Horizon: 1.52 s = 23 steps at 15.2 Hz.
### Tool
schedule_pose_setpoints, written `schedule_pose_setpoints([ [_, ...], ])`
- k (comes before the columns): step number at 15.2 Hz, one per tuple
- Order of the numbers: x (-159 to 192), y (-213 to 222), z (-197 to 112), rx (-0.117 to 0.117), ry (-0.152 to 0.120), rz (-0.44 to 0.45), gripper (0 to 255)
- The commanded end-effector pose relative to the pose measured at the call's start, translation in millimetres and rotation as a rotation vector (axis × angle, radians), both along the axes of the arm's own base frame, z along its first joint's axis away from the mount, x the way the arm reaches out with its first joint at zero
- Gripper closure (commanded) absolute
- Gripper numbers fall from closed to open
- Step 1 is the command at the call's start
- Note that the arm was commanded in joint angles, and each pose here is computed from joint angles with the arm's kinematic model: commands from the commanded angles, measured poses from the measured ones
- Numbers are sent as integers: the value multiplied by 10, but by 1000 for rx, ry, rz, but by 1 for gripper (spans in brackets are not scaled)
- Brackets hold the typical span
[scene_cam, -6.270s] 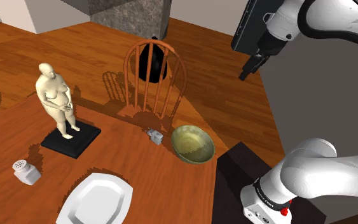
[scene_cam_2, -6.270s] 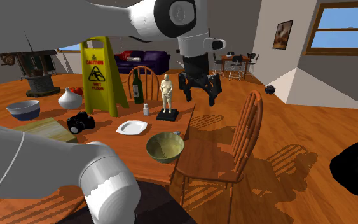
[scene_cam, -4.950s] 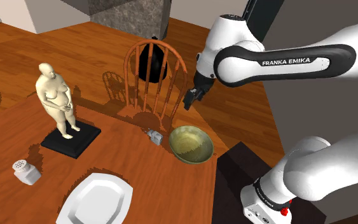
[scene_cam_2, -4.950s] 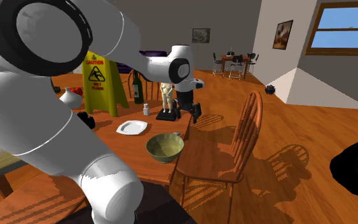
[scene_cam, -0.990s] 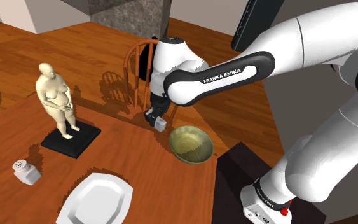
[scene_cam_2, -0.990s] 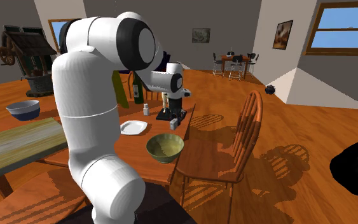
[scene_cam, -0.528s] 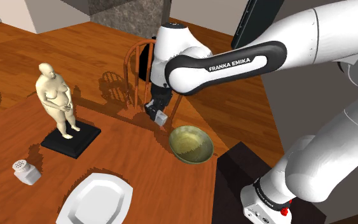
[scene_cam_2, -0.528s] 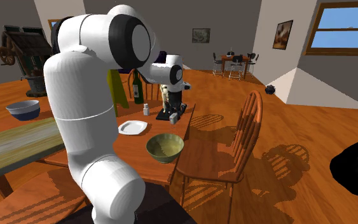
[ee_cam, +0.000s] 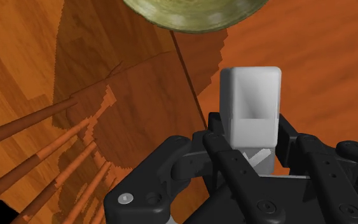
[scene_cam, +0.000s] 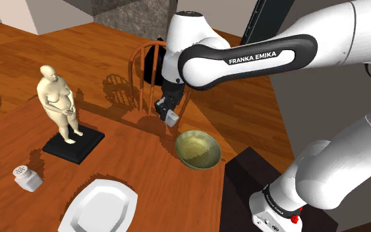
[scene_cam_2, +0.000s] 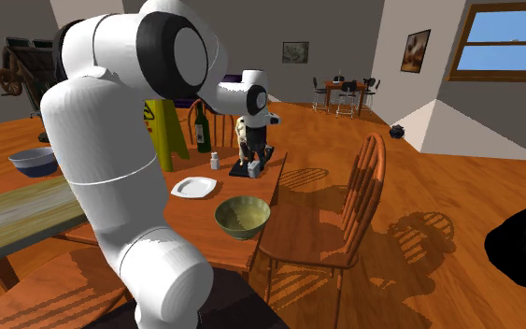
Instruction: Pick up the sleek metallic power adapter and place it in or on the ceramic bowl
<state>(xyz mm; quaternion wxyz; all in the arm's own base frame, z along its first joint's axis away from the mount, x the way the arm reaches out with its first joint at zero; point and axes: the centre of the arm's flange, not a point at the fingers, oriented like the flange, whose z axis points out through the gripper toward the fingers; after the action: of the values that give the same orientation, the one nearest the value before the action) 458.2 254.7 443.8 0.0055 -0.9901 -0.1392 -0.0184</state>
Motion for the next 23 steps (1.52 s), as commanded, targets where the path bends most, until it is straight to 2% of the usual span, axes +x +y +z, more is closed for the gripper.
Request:
schedule_pose_setpoints([
  [1,-199,-124,12,0,0,0,255],
  [10,-1206,-754,10,0,0,0,255],
  [11,-1402,-877,9,0,0,0,255],
  [23,-1402,-877,-625,0,0,0,255],
])
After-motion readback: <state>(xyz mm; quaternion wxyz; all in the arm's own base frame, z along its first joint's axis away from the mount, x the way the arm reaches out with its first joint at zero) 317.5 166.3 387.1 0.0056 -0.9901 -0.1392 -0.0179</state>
